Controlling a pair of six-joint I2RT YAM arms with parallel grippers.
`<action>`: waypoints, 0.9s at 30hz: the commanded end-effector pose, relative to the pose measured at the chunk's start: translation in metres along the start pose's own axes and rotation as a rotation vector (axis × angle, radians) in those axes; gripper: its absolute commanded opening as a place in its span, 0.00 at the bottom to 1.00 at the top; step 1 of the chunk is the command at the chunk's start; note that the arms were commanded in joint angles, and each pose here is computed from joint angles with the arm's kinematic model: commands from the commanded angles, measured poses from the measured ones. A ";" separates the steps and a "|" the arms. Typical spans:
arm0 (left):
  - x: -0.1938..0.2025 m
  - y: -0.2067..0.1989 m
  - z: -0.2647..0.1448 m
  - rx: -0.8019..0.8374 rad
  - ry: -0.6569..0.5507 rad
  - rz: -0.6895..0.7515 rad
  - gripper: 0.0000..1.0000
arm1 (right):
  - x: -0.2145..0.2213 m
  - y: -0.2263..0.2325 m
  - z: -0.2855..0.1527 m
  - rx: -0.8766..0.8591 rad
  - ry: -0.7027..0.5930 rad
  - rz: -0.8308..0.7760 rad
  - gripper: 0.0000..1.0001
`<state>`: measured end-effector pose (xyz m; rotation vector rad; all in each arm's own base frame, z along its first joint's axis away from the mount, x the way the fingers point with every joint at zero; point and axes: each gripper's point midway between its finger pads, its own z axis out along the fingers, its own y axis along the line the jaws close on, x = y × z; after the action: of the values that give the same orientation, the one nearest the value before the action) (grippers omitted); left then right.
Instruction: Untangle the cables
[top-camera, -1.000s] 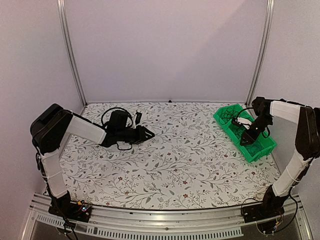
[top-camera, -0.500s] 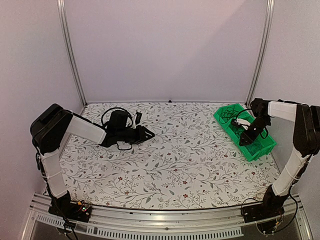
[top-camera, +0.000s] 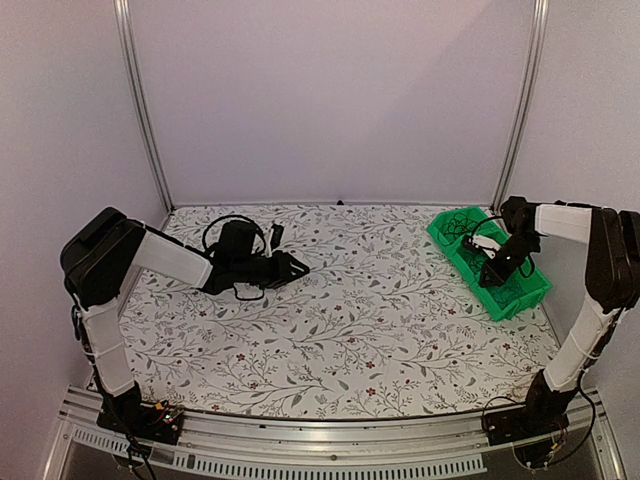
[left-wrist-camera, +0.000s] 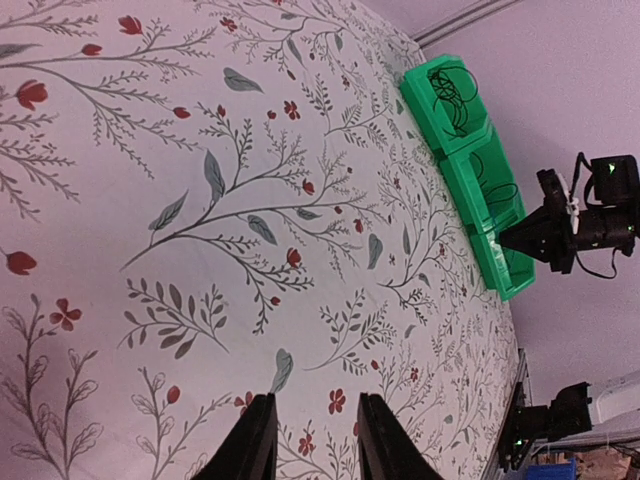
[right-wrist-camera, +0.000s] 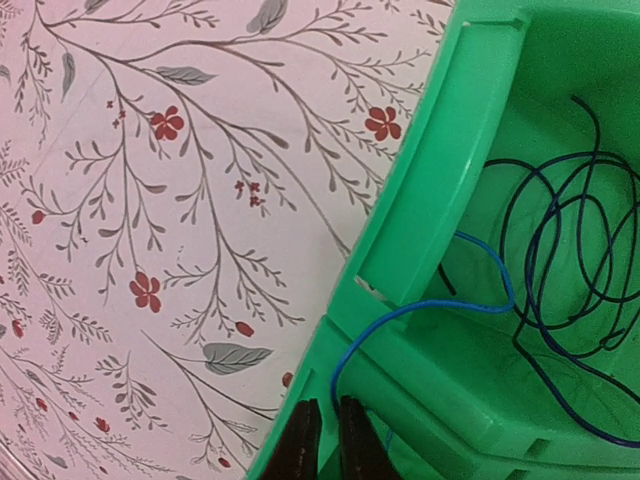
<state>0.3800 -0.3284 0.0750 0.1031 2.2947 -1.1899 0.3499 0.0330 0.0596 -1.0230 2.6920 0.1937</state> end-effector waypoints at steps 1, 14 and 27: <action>0.000 0.005 -0.003 -0.002 -0.005 -0.008 0.26 | 0.007 0.002 0.011 -0.005 0.026 0.015 0.00; 0.000 0.004 0.000 0.013 -0.002 -0.015 0.26 | 0.003 -0.018 -0.044 0.194 0.008 -0.021 0.00; 0.004 0.007 -0.001 0.007 0.007 -0.017 0.26 | 0.000 -0.002 -0.016 0.058 -0.009 0.039 0.39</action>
<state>0.3792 -0.3296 0.0751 0.0944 2.2949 -1.2100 0.3498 0.0176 0.0862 -0.9692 2.6674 0.0313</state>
